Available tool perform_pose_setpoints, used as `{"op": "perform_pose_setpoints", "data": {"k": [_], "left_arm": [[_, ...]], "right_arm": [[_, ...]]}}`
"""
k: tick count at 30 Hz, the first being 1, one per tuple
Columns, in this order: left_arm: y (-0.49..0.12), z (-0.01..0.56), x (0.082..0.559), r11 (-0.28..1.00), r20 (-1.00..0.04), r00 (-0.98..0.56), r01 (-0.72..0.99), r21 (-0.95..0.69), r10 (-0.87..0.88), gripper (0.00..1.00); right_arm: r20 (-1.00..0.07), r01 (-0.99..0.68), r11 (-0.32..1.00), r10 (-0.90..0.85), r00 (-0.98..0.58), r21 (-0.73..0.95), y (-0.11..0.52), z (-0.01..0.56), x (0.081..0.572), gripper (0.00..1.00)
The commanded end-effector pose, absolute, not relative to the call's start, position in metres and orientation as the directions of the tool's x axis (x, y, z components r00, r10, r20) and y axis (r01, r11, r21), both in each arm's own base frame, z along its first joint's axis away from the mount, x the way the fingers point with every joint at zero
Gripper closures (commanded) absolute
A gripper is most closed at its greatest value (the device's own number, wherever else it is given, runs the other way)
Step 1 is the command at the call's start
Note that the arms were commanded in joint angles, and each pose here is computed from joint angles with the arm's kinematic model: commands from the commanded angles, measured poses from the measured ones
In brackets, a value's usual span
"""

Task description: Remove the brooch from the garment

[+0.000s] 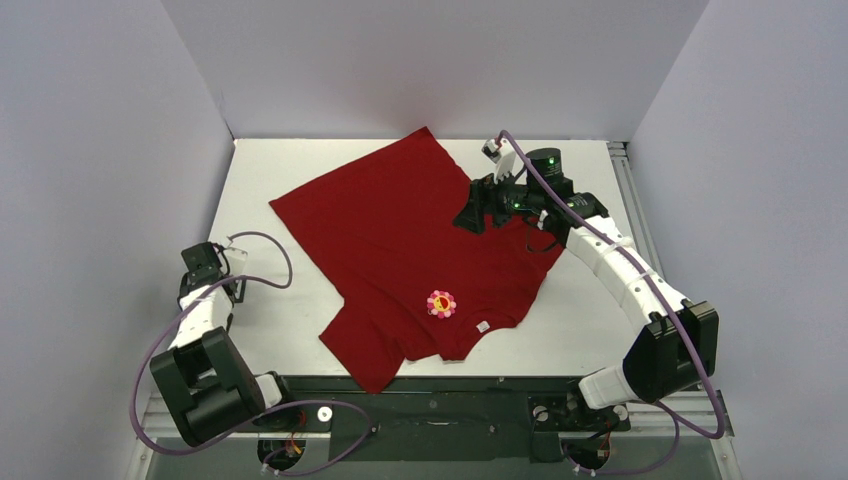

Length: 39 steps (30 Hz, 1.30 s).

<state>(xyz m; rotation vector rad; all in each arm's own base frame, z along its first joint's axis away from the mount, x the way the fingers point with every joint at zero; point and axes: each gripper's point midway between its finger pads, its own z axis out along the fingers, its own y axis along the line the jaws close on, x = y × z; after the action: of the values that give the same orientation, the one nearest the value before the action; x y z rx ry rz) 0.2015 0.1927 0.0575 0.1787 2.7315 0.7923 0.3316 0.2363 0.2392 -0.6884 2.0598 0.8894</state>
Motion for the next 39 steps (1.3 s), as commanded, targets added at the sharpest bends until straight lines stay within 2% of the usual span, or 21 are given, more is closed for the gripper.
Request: {"op": "perform_pose_setpoints", "data": {"k": [1,7,14,17,23,37,39], "left_arm": [[0.204,0.06,0.21,0.818,-0.262,-0.941,0.026,0.575,0.213,0.97],[0.205,0.051,0.209,0.822,-0.254,-0.944,0.031,0.569,0.212,0.96],[0.198,0.044,0.206,0.842,-0.243,-0.947,0.05,0.537,0.211,0.85],[0.192,0.043,0.204,0.861,-0.24,-0.947,0.066,0.504,0.214,0.72],[0.18,0.052,0.205,0.886,-0.267,-0.938,0.081,0.457,0.224,0.52],[0.13,0.082,0.227,0.917,-0.355,-0.88,0.188,0.351,0.316,0.18],[0.115,0.09,0.237,0.918,-0.39,-0.855,0.216,0.332,0.343,0.1]], "right_arm": [[-0.852,-0.739,0.592,-0.159,-0.499,0.323,0.243,0.259,0.339,0.3],[-0.854,-0.743,0.586,-0.158,-0.496,0.323,0.244,0.261,0.338,0.3],[-0.854,-0.743,0.588,-0.162,-0.494,0.319,0.243,0.262,0.338,0.3],[-0.854,-0.744,0.587,-0.163,-0.495,0.319,0.243,0.262,0.338,0.3],[-0.851,-0.747,0.584,-0.172,-0.497,0.318,0.243,0.26,0.336,0.3],[-0.839,-0.756,0.579,-0.211,-0.501,0.305,0.24,0.253,0.33,0.3],[-0.834,-0.758,0.581,-0.231,-0.501,0.295,0.237,0.249,0.327,0.3]]}}
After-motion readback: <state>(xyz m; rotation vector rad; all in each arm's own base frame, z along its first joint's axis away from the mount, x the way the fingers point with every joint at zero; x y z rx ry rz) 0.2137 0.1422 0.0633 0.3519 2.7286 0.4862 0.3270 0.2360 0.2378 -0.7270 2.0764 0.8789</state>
